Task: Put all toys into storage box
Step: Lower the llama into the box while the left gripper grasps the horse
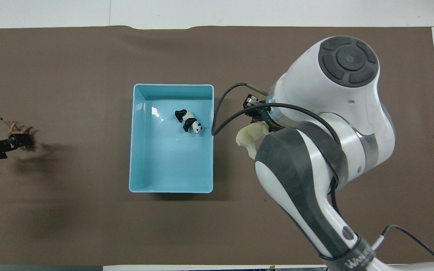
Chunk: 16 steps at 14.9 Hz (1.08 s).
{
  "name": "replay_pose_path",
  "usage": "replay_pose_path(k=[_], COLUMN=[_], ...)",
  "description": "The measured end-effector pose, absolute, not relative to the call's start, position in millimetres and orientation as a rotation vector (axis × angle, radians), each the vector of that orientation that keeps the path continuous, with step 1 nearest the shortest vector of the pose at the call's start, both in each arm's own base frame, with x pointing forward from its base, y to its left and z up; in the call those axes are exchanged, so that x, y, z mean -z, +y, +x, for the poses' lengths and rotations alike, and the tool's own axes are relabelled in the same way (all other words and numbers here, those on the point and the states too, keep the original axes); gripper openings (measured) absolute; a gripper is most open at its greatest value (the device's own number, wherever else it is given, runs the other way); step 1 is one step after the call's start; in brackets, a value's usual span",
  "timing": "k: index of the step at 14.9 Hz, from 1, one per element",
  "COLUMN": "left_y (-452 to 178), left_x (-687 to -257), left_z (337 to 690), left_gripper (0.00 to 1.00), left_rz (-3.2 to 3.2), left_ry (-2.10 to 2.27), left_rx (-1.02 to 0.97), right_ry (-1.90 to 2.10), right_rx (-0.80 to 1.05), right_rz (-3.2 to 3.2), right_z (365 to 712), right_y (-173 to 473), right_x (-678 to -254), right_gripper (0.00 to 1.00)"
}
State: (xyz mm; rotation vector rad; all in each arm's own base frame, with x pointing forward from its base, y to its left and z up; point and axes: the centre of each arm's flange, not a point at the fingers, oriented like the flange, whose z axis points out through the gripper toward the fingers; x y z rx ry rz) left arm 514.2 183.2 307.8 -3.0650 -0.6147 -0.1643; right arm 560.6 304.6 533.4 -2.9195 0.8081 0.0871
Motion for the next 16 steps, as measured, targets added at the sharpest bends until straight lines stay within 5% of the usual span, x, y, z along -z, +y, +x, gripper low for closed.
replay_pose_path(k=[5,10,16], left_y=[176,173,172], left_x=[-289,-295,-305], left_z=[520,525,534], left_gripper=[0.95,0.39,0.39], left_rz=[-3.07,-3.068,-3.066], left_ry=[-0.62,-0.619,-0.609], left_rx=[0.175,0.196,0.225], right_ry=[0.828,0.791,0.868], right_rx=[-0.085,0.011,0.011], right_rz=[-2.913,-2.977,-2.968], right_z=[560,539,546], right_y=[437,514,502], right_x=[-492,-402,-409], right_gripper=[0.43,0.43,0.99])
